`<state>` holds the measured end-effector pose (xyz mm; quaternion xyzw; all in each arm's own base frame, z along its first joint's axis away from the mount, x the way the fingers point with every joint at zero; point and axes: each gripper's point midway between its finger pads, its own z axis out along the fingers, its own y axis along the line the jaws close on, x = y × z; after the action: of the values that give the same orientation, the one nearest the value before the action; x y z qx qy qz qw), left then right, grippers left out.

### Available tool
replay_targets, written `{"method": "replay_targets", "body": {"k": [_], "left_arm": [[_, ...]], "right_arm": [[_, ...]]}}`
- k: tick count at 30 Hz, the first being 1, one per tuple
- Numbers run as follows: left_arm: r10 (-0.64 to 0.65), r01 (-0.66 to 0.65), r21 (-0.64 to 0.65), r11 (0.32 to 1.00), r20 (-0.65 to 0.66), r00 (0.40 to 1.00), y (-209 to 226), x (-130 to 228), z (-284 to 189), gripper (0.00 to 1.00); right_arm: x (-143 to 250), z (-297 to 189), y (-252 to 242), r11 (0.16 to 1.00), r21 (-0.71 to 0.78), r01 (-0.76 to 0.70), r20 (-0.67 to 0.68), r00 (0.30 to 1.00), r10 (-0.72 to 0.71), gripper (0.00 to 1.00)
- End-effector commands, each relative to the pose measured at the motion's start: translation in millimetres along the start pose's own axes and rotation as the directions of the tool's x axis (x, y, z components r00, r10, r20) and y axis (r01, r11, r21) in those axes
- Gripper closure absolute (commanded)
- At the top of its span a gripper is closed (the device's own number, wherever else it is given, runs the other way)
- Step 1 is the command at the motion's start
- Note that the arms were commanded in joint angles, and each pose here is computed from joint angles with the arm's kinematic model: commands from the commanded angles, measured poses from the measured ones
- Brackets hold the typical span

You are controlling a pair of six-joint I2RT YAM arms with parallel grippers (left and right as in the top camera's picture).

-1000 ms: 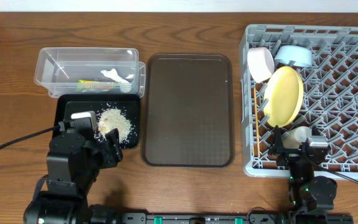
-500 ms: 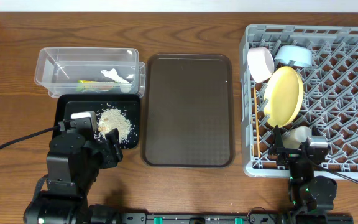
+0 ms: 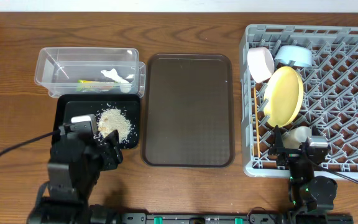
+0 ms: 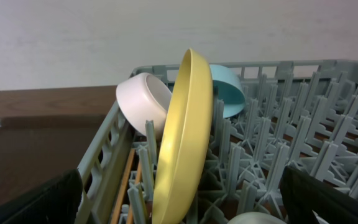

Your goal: Sort waste into correct bins and load items into the dishwasher rack

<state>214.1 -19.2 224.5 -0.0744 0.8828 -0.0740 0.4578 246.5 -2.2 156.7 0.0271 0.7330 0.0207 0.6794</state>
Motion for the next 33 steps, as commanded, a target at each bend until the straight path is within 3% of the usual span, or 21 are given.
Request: {"method": "replay_targets", "body": {"k": [1, 10, 18, 21, 28, 33], "left_arm": [[0.009, -0.008, -0.007, 1.000, 0.077, 0.997, 8, 8, 9, 0.29], [-0.018, -0.011, 0.069, 0.998, 0.406, 0.914, 10, 9, 35, 0.29], [0.007, -0.059, 0.071, 0.996, 0.581, 0.814, 14, 7, 44, 0.29], [0.018, -0.065, 0.061, 0.996, 0.574, 0.818, 18, 16, 53, 0.29], [0.036, -0.073, 0.069, 0.995, 0.432, 0.901, 19, 53, 74, 0.29], [0.038, -0.077, 0.072, 0.994, 0.434, 0.900, 18, 52, 73, 0.29]], "right_arm": [[1, 0, 2, 1.000, -0.009, 0.013, -0.001, 1.000, -0.013, 0.01], [1, 0, 2, 1.000, -0.009, 0.013, -0.001, 1.000, -0.013, 0.01], [1, 0, 2, 1.000, -0.009, 0.013, -0.001, 1.000, -0.013, 0.01], [1, 0, 2, 1.000, -0.009, 0.013, -0.001, 1.000, -0.013, 0.01], [1, 0, 2, 1.000, -0.009, 0.013, -0.001, 1.000, -0.013, 0.01], [1, 0, 2, 1.000, -0.009, 0.013, -0.001, 1.000, -0.013, 0.01]]}}
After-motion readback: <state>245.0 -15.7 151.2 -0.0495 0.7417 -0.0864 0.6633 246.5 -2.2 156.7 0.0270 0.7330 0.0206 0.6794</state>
